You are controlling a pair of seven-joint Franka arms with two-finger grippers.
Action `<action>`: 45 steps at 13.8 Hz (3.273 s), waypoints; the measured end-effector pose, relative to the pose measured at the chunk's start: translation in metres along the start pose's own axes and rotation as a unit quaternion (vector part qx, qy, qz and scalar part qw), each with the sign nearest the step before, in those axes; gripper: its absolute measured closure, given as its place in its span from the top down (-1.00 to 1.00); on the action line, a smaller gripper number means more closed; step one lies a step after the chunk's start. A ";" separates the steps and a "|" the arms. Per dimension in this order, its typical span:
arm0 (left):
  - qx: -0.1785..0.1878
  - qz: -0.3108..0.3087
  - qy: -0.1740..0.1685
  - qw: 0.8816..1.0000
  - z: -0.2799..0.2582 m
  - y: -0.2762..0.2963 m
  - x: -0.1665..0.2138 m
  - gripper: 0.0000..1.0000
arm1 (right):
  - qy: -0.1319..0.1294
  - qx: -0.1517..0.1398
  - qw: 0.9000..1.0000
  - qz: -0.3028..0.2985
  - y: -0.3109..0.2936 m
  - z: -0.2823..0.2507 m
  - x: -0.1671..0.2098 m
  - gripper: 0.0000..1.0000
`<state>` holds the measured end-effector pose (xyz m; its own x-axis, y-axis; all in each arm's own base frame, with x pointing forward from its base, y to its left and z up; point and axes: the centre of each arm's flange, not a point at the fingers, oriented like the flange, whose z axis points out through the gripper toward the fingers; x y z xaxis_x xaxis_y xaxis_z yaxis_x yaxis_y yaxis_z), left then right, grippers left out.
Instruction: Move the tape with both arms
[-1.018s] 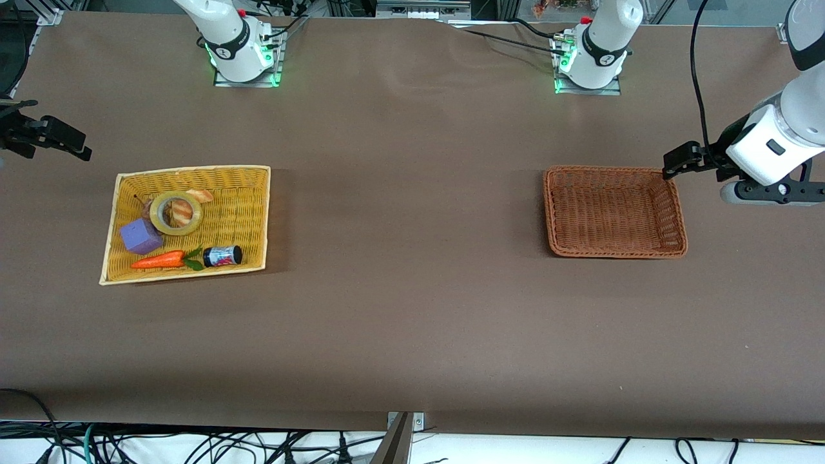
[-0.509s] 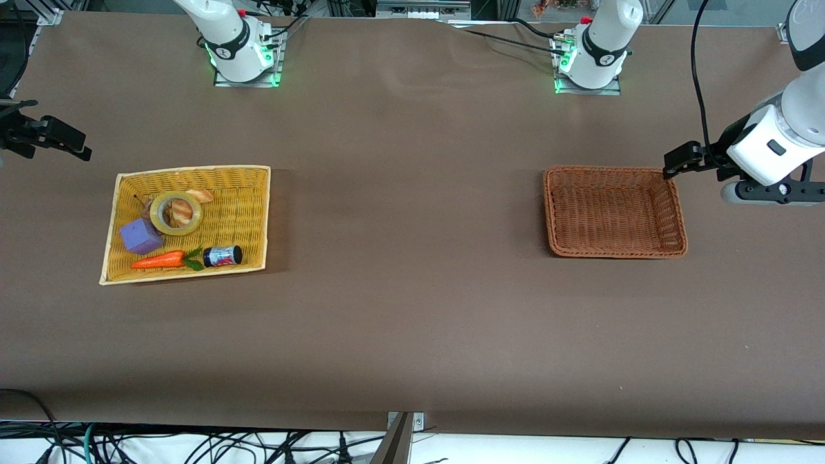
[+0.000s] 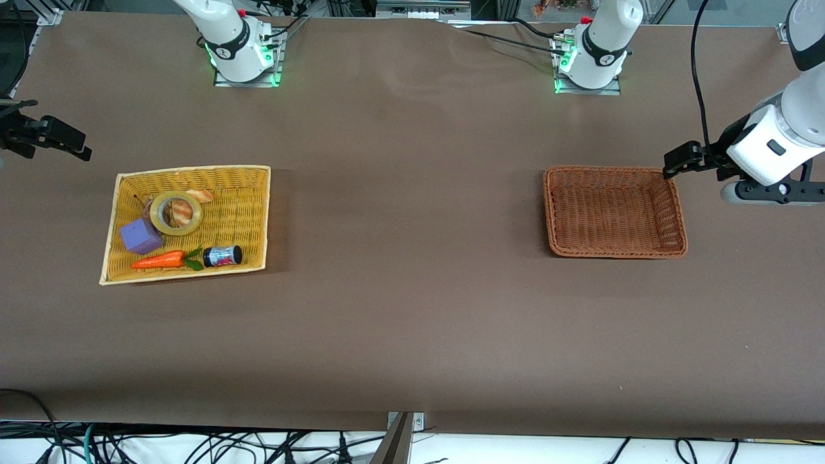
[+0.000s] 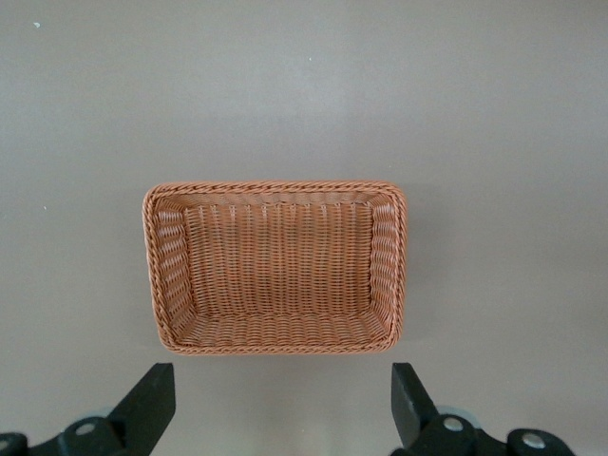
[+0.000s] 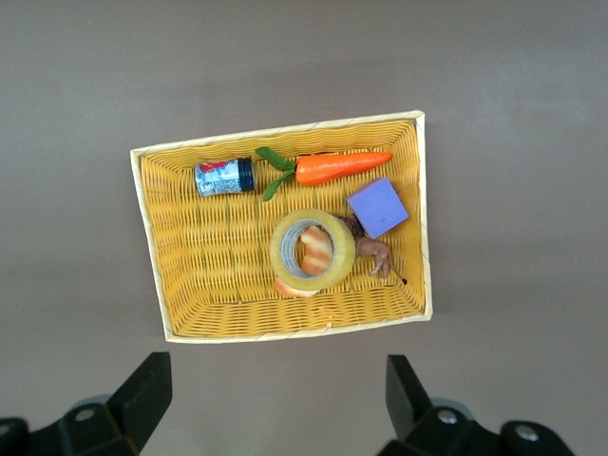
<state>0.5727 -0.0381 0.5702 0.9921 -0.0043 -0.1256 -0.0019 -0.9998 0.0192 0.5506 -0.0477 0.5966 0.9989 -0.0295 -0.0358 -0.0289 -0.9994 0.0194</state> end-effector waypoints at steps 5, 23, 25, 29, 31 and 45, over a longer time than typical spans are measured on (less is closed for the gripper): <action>0.000 0.001 0.000 1.000 0.000 0.000 0.000 1.00 | 0.000 0.000 1.000 0.000 0.000 0.000 0.000 1.00; 0.000 0.001 -0.001 1.000 0.000 0.000 0.000 1.00 | -0.076 -0.016 0.997 -0.025 0.004 0.171 0.042 1.00; 0.000 0.001 -0.002 1.000 0.000 0.000 0.000 1.00 | -0.074 -0.026 0.995 -0.057 0.004 0.221 0.033 1.00; 0.000 0.001 -0.002 1.000 0.000 0.000 0.000 1.00 | -0.078 -0.037 0.991 -0.104 0.007 0.267 0.015 1.00; 0.000 0.001 -0.002 1.000 0.000 0.000 0.000 1.00 | -0.064 -0.041 0.990 -0.122 0.020 0.282 0.009 1.00; 0.000 0.001 -0.002 1.000 0.000 0.000 0.000 1.00 | -0.038 -0.046 0.987 -0.150 0.053 0.362 0.008 0.72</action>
<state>0.5723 -0.0383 0.5698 0.9916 -0.0064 -0.1293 -0.0040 -0.9998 0.0192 0.5437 -0.1073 0.2352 0.9561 0.2636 -0.1279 0.2756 -0.9573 0.0875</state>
